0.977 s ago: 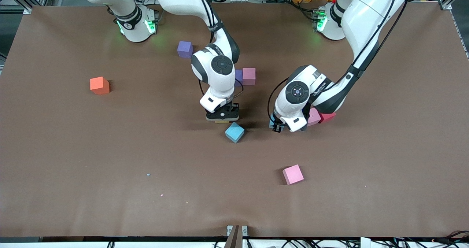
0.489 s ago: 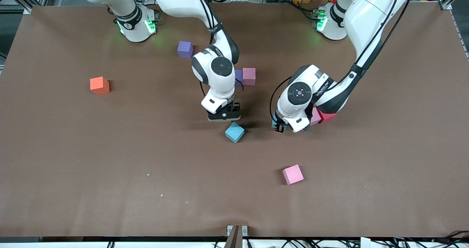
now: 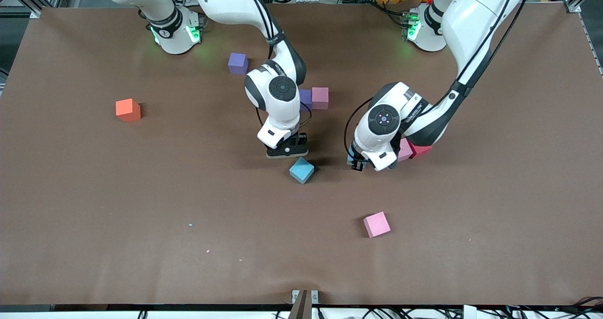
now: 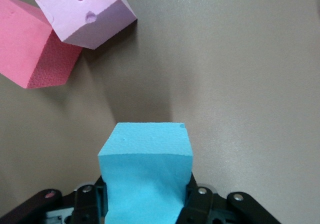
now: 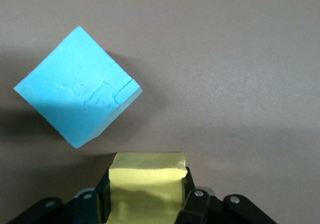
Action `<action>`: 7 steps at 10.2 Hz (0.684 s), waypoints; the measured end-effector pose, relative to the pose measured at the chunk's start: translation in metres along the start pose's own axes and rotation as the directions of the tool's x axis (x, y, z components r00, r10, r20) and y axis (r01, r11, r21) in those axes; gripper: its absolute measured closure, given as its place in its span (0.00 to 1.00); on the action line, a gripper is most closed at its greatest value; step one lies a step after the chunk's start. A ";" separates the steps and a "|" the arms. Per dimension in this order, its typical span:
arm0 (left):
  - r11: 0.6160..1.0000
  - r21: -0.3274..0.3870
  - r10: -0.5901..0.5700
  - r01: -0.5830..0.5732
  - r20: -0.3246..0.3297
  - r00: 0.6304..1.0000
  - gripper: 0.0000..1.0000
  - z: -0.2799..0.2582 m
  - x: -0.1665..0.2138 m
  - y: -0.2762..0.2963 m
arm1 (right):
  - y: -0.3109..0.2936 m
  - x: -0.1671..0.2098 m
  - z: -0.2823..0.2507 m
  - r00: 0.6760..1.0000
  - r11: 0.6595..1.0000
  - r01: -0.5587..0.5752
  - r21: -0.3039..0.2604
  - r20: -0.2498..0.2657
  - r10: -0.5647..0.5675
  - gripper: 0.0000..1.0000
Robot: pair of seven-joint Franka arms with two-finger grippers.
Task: Arrange 11 blocks into digit 3
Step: 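Lower the yellow cube below the other yellow cube and open the right gripper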
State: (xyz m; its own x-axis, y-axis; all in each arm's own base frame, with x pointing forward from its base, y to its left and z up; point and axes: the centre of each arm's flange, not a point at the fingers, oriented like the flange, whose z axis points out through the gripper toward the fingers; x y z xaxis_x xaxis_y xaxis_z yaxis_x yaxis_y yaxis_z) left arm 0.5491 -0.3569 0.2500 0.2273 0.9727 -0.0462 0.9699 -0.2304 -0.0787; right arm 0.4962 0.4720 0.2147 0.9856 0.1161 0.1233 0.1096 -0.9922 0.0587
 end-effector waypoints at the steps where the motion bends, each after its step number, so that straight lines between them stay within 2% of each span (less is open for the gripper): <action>1: 1.000 0.000 0.000 0.000 0.000 1.000 0.45 0.000 0.000 0.000 | 0.000 0.000 0.000 1.000 1.000 0.001 0.001 0.000 -0.001 0.44; 7: 1.000 0.007 0.009 -0.009 0.001 1.000 0.45 -0.003 -0.006 -0.002 | 0.002 -0.003 0.000 1.000 1.000 0.025 0.006 0.006 -0.025 0.44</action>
State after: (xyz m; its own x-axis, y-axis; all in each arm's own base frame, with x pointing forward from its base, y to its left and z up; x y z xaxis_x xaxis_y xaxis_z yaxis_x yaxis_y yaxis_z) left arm 0.5461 -0.3625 0.2536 0.2364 0.9705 -0.0477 0.9671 -0.2398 -0.0851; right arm 0.4932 0.4701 0.2144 0.9833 0.1404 0.1159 0.1348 -0.9893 0.0554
